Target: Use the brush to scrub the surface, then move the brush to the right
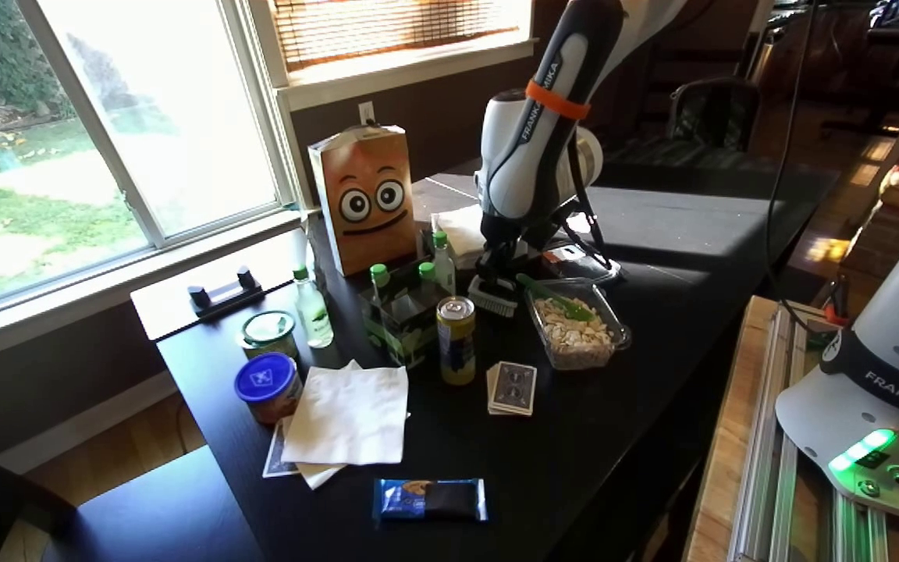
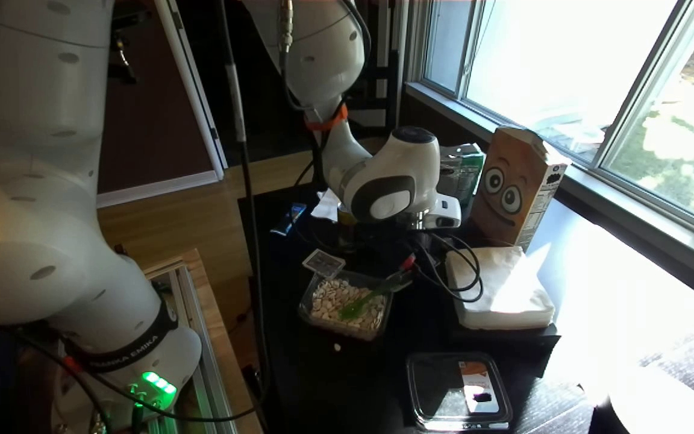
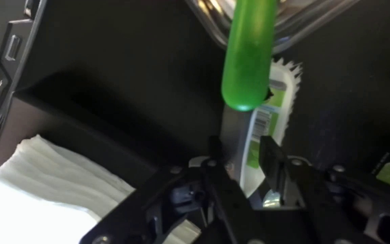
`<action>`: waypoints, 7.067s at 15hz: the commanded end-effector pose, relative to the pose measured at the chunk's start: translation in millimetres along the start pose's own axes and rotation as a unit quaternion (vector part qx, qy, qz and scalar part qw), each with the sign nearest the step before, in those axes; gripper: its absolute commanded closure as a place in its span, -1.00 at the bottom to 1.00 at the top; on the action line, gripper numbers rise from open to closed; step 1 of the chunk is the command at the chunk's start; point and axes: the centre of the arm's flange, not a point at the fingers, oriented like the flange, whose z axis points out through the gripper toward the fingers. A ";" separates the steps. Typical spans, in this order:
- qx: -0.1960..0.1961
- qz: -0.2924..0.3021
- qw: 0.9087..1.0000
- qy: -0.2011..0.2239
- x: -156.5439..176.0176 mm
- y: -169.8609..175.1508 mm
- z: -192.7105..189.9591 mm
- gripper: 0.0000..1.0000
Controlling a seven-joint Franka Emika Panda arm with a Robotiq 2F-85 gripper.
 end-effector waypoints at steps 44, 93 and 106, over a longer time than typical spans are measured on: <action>-0.005 -0.082 0.995 0.056 1.8 -64.8 -18.3 -0.87; 0.043 -0.021 0.998 -0.032 18.9 -58.4 51.4 0.69; 0.039 0.034 0.998 -0.029 39.2 11.5 70.1 0.69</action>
